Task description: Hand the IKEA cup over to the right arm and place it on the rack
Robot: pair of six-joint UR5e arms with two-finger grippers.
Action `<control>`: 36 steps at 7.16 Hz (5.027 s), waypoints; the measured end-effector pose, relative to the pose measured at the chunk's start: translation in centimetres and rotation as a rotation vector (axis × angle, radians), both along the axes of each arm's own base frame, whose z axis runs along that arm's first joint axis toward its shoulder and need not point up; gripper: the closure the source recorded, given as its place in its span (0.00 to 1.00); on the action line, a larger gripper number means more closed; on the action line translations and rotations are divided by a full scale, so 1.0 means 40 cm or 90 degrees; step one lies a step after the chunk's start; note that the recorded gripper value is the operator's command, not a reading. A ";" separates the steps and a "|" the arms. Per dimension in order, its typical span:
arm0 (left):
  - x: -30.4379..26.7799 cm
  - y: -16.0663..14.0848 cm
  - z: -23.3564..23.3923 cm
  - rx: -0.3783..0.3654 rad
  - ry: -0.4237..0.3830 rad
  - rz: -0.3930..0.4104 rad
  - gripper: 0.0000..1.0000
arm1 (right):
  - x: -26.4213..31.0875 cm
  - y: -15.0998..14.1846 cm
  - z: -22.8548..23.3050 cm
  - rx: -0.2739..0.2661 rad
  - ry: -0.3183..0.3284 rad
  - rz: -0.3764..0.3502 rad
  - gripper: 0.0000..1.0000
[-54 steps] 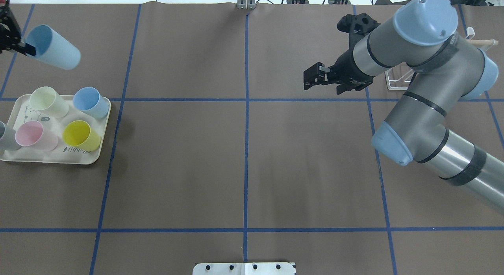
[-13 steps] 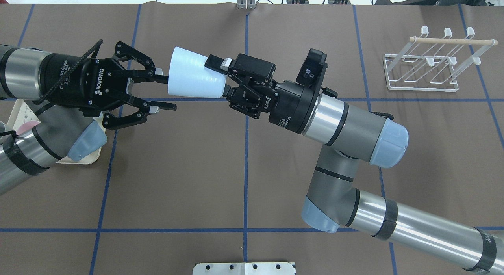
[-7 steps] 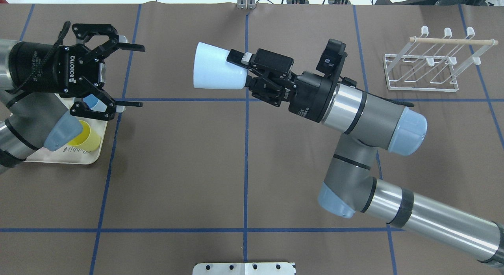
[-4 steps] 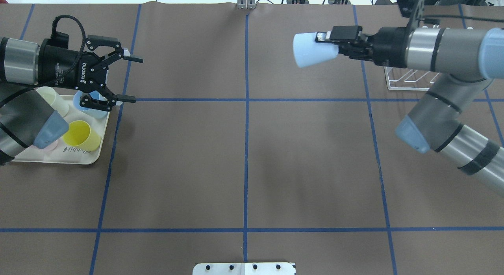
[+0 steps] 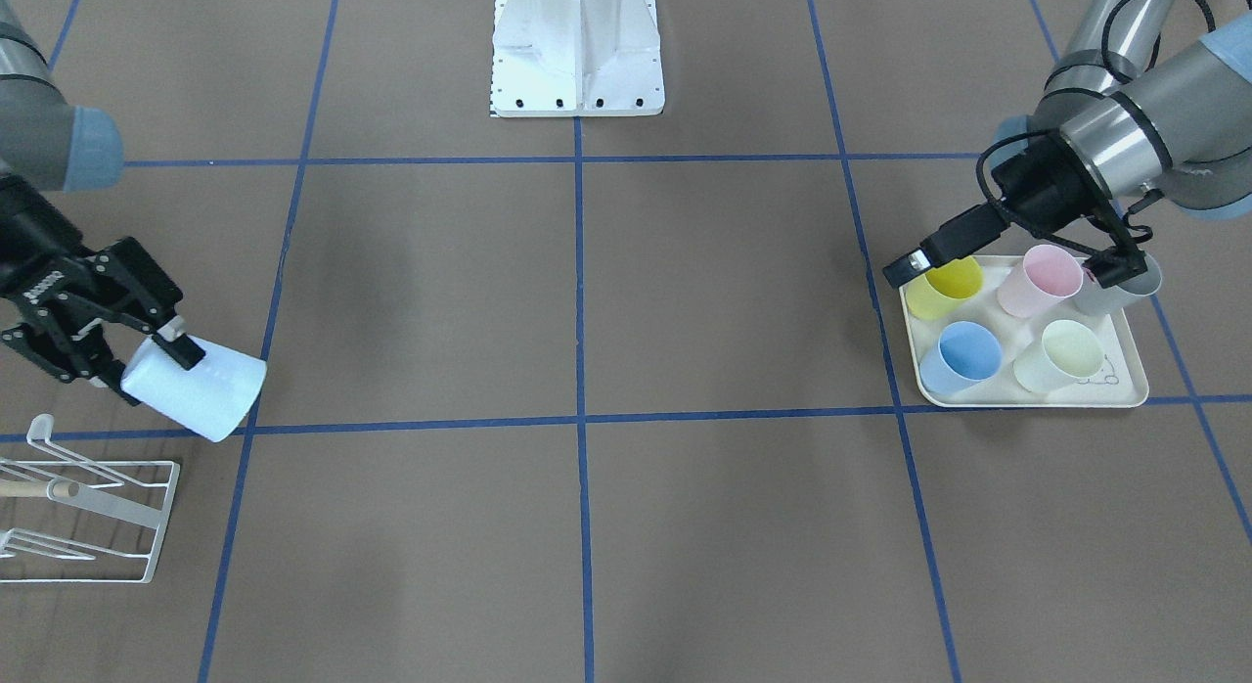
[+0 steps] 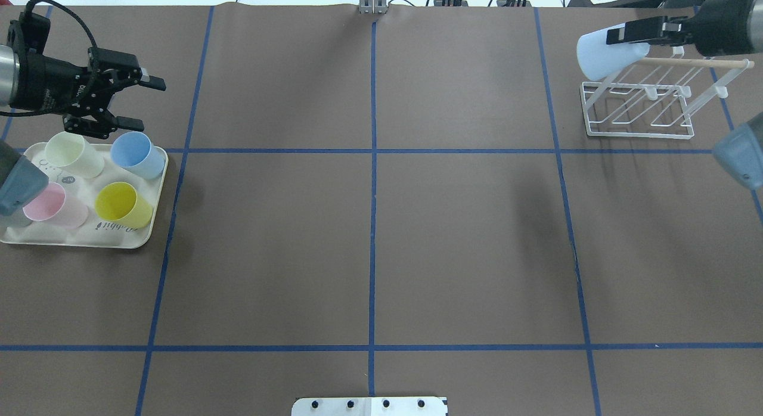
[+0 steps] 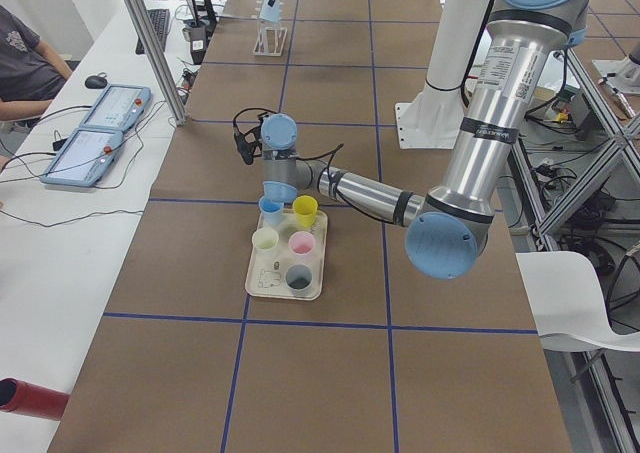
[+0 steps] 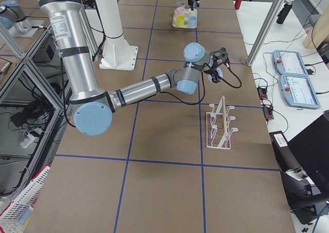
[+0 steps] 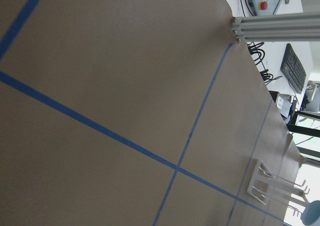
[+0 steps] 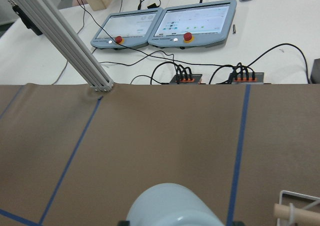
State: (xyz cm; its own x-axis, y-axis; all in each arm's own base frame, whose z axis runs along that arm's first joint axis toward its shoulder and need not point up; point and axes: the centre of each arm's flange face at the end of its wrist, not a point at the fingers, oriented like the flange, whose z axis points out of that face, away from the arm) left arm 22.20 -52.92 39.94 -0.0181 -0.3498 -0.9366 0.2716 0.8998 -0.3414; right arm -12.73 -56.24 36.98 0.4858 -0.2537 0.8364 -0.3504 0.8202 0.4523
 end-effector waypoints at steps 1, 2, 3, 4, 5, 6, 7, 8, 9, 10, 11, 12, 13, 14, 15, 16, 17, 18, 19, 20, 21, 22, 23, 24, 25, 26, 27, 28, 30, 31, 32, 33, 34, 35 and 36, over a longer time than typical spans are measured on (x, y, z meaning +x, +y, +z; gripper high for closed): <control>-0.004 0.004 0.024 0.001 -0.013 -0.001 0.00 | 0.053 0.005 0.008 -0.004 0.070 -0.018 1.00; -0.007 0.010 0.043 -0.003 -0.019 -0.003 0.00 | 0.089 0.005 0.032 -0.007 0.144 -0.050 1.00; -0.008 0.014 0.053 -0.006 -0.023 -0.005 0.00 | 0.111 0.001 0.060 -0.016 0.202 -0.088 1.00; -0.009 0.016 0.059 -0.008 -0.024 -0.006 0.00 | 0.119 -0.001 0.081 -0.033 0.234 -0.116 1.00; -0.010 0.018 0.064 -0.010 -0.026 -0.006 0.00 | 0.117 -0.002 0.094 -0.050 0.248 -0.132 1.00; -0.013 0.022 0.072 -0.012 -0.027 -0.006 0.00 | 0.108 -0.004 0.098 -0.057 0.254 -0.142 1.00; -0.014 0.024 0.075 -0.014 -0.028 -0.007 0.00 | 0.090 -0.005 0.102 -0.059 0.258 -0.151 1.00; -0.015 0.026 0.077 -0.014 -0.028 -0.007 0.00 | 0.065 -0.004 0.107 -0.060 0.262 -0.160 1.00; -0.016 0.027 0.078 -0.014 -0.028 -0.007 0.00 | 0.040 -0.004 0.113 -0.061 0.265 -0.171 1.00; -0.016 0.028 0.079 -0.014 -0.028 -0.007 0.00 | 0.018 -0.012 0.118 -0.062 0.266 -0.179 1.00; -0.016 0.029 0.081 -0.015 -0.029 -0.006 0.00 | 0.002 -0.028 0.117 -0.062 0.267 -0.183 1.00; -0.017 0.030 0.083 -0.015 -0.029 -0.006 0.00 | -0.008 -0.043 0.116 -0.062 0.267 -0.185 1.00; -0.019 0.031 0.083 -0.016 -0.029 -0.007 0.00 | -0.014 -0.055 0.116 -0.063 0.268 -0.186 1.00; -0.020 0.032 0.084 -0.015 -0.029 -0.007 0.00 | -0.017 -0.061 0.122 -0.066 0.269 -0.187 1.00; -0.021 0.033 0.083 -0.015 -0.028 -0.007 0.00 | -0.019 -0.065 0.132 -0.070 0.270 -0.189 1.00; -0.021 0.034 0.083 -0.015 -0.028 -0.007 0.00 | -0.021 -0.068 0.138 -0.072 0.272 -0.190 1.00; -0.021 0.034 0.083 -0.015 -0.028 -0.007 0.00 | -0.022 -0.071 0.140 -0.071 0.273 -0.192 1.00; -0.022 0.035 0.086 -0.015 -0.029 -0.007 0.00 | -0.026 -0.079 0.138 -0.069 0.274 -0.193 1.00; -0.023 0.037 0.089 -0.017 -0.029 -0.007 0.00 | -0.031 -0.092 0.140 -0.070 0.276 -0.194 1.00; -0.023 0.038 0.092 -0.017 -0.030 -0.007 0.00 | -0.036 -0.105 0.146 -0.071 0.278 -0.197 1.00; -0.024 0.038 0.092 -0.017 -0.030 -0.007 0.00 | -0.040 -0.116 0.149 -0.072 0.279 -0.198 1.00; -0.024 0.039 0.092 -0.017 -0.030 -0.007 0.00 | -0.043 -0.123 0.154 -0.074 0.281 -0.199 0.99; -0.024 0.039 0.090 -0.016 -0.029 -0.007 0.00 | -0.045 -0.127 0.164 -0.079 0.282 -0.201 0.90; -0.024 0.039 0.090 -0.016 -0.029 -0.007 0.00 | -0.047 -0.130 0.179 -0.086 0.283 -0.203 0.57; -0.024 0.039 0.090 -0.016 -0.029 -0.007 0.00 | -0.051 -0.132 0.190 -0.093 0.283 -0.204 0.06; -0.024 0.038 0.089 -0.015 -0.029 -0.007 0.00 | -0.055 -0.132 0.196 -0.098 0.283 -0.205 0.01; -0.023 0.038 0.090 -0.010 -0.031 -0.006 0.00 | -0.059 -0.132 0.197 -0.101 0.282 -0.205 0.01; -0.028 0.045 0.109 0.008 -0.044 -0.002 0.00 | -0.060 -0.130 0.198 -0.102 0.281 -0.205 0.01; -0.058 0.076 0.202 0.058 -0.096 0.009 0.00 | -0.060 -0.127 0.194 -0.102 0.279 -0.206 0.01; -0.083 0.100 0.259 0.078 -0.126 0.015 0.00 | -0.060 -0.124 0.179 -0.095 0.276 -0.205 0.01; -0.116 0.132 0.322 0.097 -0.156 0.021 0.00 | -0.058 -0.120 0.163 -0.090 0.272 -0.202 0.01; -0.150 0.163 0.379 0.111 -0.181 0.026 0.00 | -0.056 -0.113 0.148 -0.089 0.267 -0.197 0.01; -0.184 0.184 0.421 0.120 -0.203 0.027 0.00 | -0.052 -0.103 0.132 -0.089 0.260 -0.190 0.01; -0.228 0.184 0.452 0.134 -0.233 0.025 0.00 | -0.049 -0.094 0.115 -0.088 0.255 -0.184 0.01; -0.281 0.173 0.478 0.158 -0.270 0.023 0.00 | -0.046 -0.085 0.106 -0.086 0.251 -0.181 0.01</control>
State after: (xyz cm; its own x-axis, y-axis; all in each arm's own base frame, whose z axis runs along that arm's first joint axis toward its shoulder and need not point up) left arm 10.97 -46.02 59.07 0.3913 -0.1083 -0.9139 0.3073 0.9514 0.0188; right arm -14.58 -59.65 41.20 0.6989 -0.3237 0.6378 0.0717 0.9190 0.3878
